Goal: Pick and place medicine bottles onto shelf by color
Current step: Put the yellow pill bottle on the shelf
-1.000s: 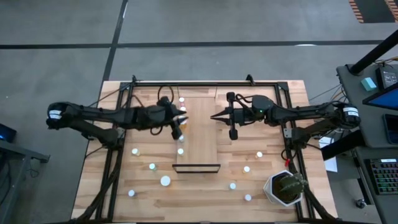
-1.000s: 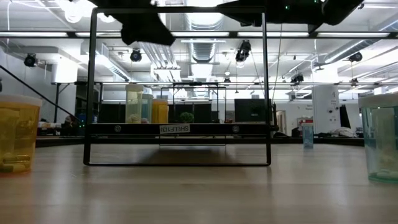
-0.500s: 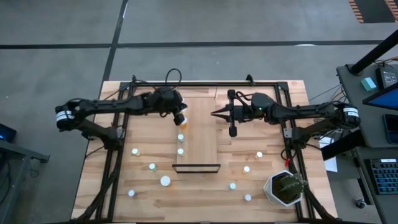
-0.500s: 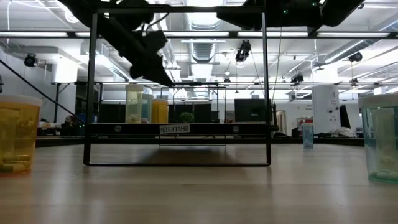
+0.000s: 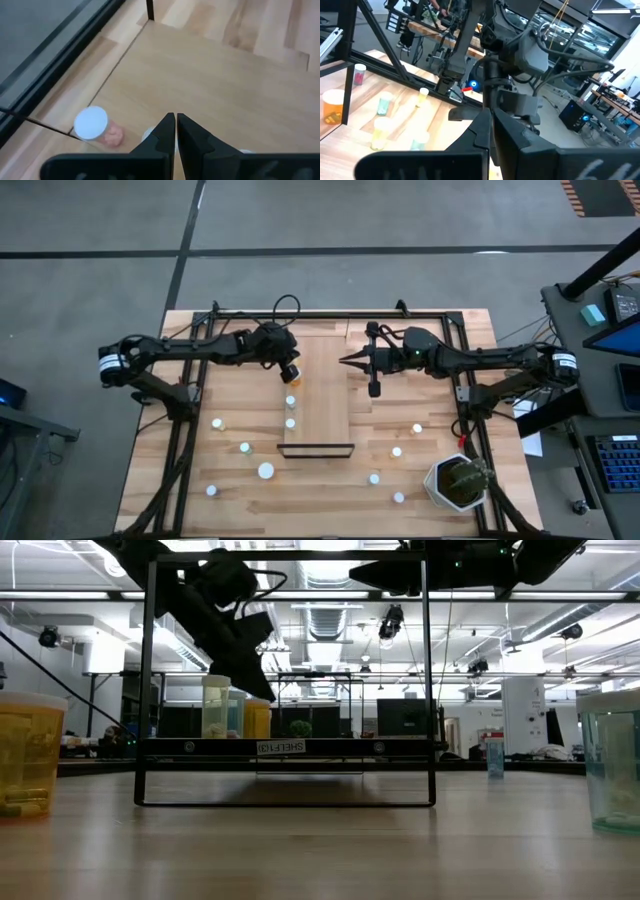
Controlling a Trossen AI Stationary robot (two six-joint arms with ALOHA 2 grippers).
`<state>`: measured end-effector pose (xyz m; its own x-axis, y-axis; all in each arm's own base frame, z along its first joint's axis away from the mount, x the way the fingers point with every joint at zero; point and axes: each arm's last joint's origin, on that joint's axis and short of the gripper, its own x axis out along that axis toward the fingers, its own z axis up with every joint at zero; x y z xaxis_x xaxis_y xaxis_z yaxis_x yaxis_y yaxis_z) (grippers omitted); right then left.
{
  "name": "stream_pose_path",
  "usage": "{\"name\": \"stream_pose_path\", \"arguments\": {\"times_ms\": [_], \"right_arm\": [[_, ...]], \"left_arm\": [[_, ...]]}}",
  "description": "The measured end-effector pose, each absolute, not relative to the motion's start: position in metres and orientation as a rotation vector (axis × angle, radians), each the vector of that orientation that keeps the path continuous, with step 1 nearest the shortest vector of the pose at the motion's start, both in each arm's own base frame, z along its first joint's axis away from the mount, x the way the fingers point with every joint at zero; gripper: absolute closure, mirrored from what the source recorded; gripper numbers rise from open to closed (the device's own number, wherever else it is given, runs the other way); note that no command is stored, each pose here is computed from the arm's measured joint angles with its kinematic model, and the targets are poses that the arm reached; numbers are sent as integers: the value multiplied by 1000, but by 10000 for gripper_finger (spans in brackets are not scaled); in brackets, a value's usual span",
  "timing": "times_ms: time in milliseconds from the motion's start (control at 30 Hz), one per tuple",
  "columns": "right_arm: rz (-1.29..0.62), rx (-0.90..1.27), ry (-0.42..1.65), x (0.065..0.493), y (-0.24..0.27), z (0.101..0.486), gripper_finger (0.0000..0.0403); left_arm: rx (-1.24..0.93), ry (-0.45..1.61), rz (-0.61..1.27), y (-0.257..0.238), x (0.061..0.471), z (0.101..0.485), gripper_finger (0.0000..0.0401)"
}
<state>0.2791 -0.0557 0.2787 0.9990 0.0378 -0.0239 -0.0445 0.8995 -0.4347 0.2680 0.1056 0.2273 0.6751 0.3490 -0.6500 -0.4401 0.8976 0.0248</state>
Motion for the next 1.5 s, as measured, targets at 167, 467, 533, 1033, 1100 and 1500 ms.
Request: {"name": "stream_pose_path", "arguments": {"times_ms": [167,467,533,1033,1100,1500], "right_arm": [[43,-450,15,279,-56,279,394],[43,-450,15,279,-56,279,394],[42,-450,15,279,-56,279,394],[43,-450,17,279,-56,278,394],[43,-450,17,279,-56,278,394],[44,-455,20,279,-56,278,394]], "left_arm": [[-132,757,482,106,264,223,401],[-134,769,492,105,263,223,401],[-134,771,492,105,263,223,401],[-133,775,495,106,265,232,401],[-133,772,495,106,265,233,401],[-137,802,495,105,261,225,401]]}}
